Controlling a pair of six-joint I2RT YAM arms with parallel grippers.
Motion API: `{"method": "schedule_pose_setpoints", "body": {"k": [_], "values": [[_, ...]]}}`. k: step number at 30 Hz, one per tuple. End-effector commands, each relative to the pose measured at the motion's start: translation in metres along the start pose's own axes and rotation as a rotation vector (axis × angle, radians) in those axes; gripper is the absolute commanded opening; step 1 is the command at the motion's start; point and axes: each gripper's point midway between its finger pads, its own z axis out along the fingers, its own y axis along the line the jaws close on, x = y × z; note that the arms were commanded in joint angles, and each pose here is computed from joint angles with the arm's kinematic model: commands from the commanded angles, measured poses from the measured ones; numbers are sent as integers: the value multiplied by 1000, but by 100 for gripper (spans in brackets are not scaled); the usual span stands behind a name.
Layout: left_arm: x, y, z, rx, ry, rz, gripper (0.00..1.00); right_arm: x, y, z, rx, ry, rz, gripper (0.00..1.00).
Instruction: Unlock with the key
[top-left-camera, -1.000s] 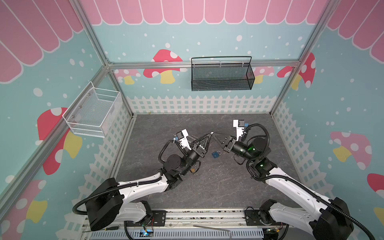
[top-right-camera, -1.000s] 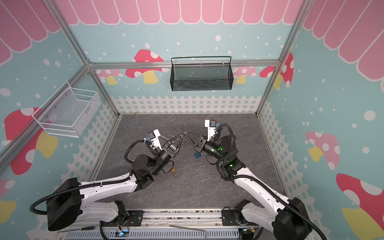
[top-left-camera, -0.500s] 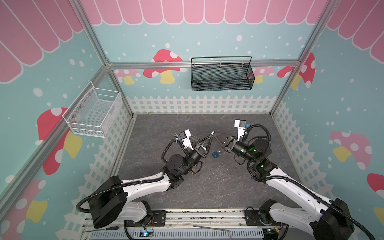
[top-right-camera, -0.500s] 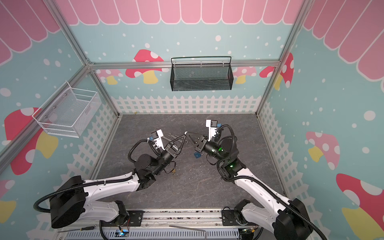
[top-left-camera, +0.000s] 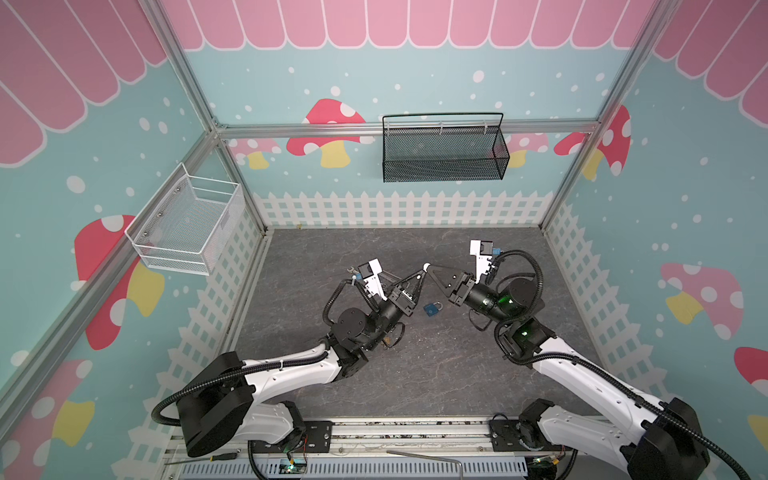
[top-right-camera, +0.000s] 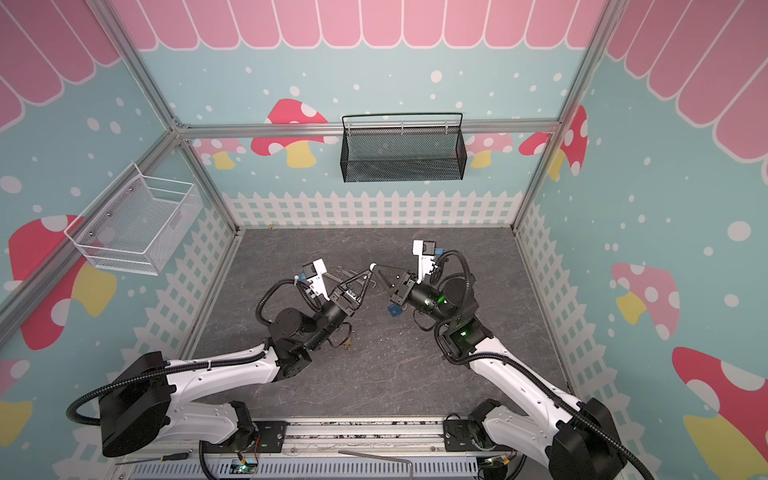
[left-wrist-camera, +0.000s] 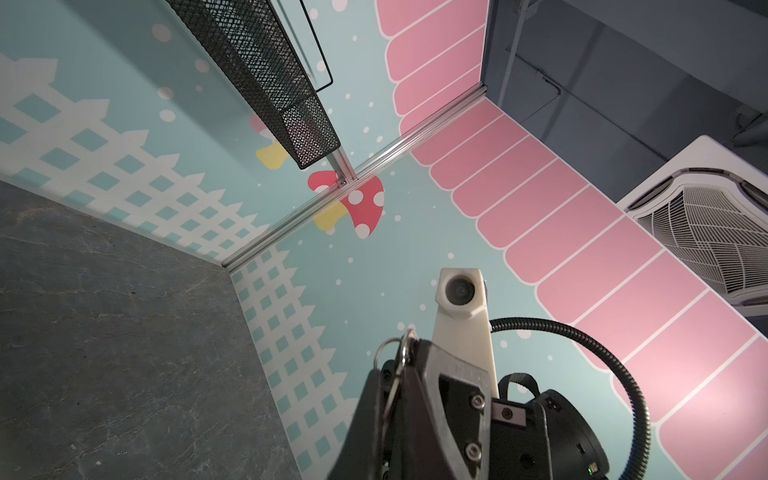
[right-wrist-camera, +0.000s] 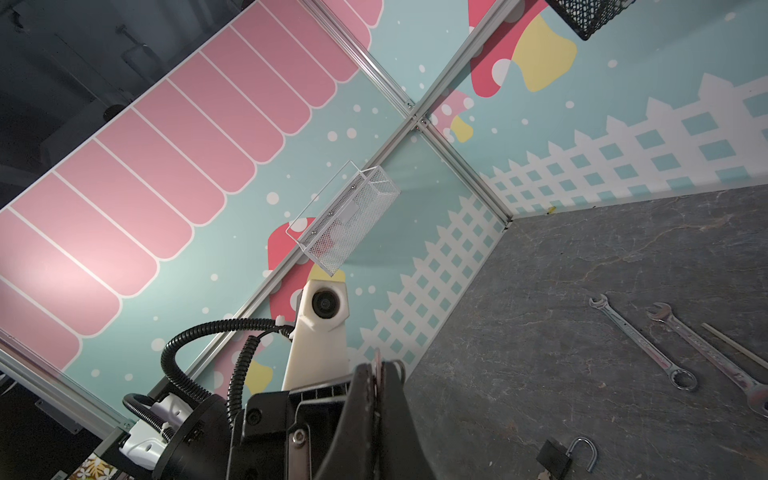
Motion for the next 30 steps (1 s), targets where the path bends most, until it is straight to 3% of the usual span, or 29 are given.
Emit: {"method": "schedule_pose_setpoints", "body": {"k": [1,13,19,30], "values": [[-11,-12,-2,27,-38,-4,6,-1,3,-3,-5,-20,-3,0],[-14,-9,-7,3,-47,9,1,-1,2,-5,1,-25,-10,0],[-15,-7,-8,-2,-52,8,9,-2,4,-4,-5,-22,-10,0],[-17,-6,-13,-8,-60,14,8,-1,0,-5,8,-28,-8,0]]}}
